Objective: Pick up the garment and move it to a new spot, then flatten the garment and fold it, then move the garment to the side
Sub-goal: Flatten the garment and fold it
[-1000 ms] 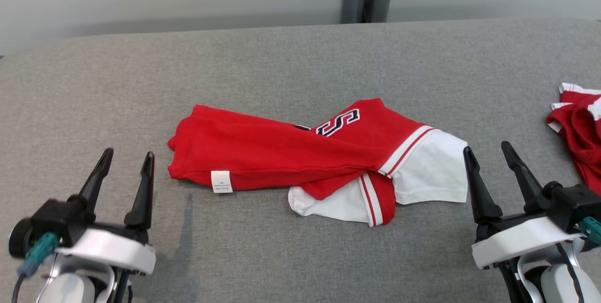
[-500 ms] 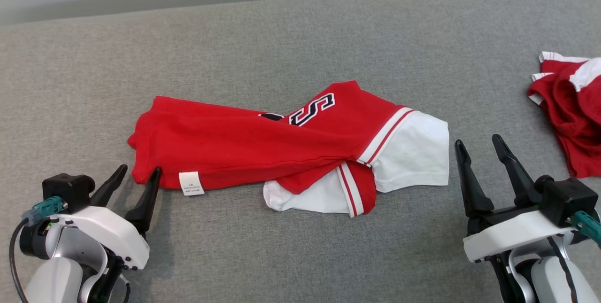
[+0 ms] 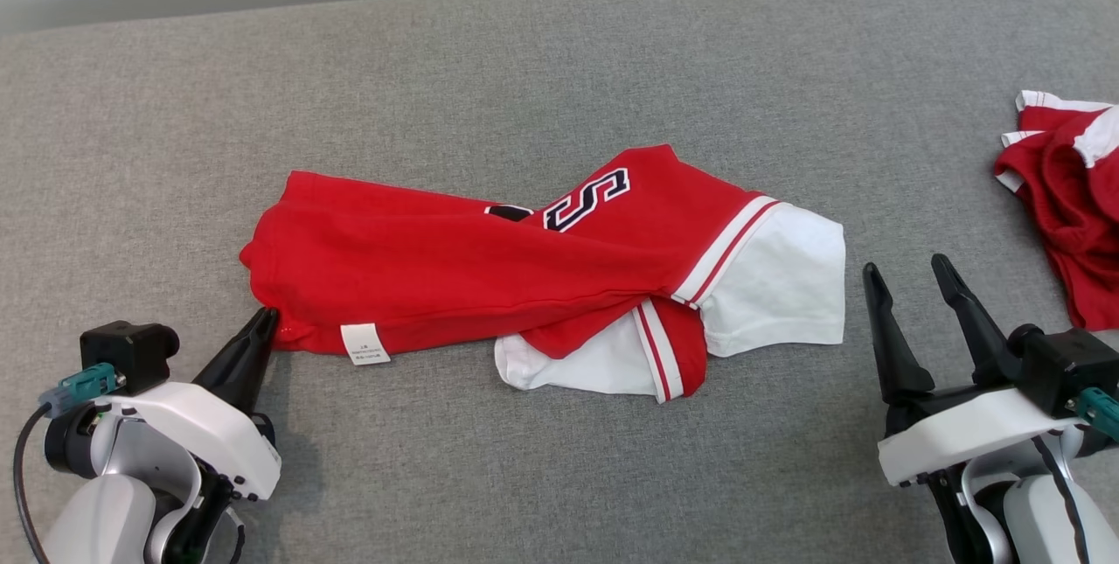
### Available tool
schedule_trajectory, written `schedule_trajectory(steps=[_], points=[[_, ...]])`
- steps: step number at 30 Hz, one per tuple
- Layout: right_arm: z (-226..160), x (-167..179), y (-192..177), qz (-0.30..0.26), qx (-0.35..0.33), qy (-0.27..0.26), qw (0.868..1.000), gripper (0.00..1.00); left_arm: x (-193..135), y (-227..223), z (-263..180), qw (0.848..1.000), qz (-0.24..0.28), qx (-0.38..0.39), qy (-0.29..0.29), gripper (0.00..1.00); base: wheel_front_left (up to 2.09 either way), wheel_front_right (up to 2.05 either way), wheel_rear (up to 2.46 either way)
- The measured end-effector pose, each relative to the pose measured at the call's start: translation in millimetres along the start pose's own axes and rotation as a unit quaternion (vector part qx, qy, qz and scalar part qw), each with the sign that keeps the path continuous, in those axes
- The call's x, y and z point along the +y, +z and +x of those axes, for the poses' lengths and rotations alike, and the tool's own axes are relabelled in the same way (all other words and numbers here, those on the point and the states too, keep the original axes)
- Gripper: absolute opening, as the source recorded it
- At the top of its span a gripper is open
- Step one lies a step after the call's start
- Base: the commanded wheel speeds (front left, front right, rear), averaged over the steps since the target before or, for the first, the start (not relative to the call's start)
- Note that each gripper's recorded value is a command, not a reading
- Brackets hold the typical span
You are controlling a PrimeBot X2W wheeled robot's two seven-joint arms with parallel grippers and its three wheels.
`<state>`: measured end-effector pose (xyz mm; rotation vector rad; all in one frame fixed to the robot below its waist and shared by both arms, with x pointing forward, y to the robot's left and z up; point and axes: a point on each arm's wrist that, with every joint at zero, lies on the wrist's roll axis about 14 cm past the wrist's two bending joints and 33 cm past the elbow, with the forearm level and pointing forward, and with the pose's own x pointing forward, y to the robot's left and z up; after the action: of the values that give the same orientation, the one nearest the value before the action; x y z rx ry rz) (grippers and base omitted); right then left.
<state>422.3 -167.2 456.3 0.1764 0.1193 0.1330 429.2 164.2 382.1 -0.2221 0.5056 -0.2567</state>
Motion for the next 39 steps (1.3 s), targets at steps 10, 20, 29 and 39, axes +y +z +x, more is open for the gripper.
schedule_trajectory(steps=[10, 20, 29, 39], points=[[-5, 4, -62, 0.013, 0.114, 0.025, 0.993, 1.0, 2, 8, 2, 1.0, 0.002, -0.015, -0.004, 0.0, 0.0, 0.0, 0.0], [10, 20, -73, 0.032, 0.114, 0.057, 0.991, 0.0, 5, 17, 1, 0.999, 0.013, -0.041, -0.001, 0.0, 0.0, 0.0, 0.0], [26, 27, 33, 0.036, -0.06, 0.088, 0.994, 0.0, -10, 101, -16, 0.981, 0.045, -0.189, -0.013, 0.0, 0.0, 0.0, 0.0], [4, 52, 206, -0.003, -0.305, 0.143, 0.942, 0.0, -43, 226, -73, 0.921, 0.099, -0.376, -0.017, 0.0, 0.0, 0.0, 0.0]])
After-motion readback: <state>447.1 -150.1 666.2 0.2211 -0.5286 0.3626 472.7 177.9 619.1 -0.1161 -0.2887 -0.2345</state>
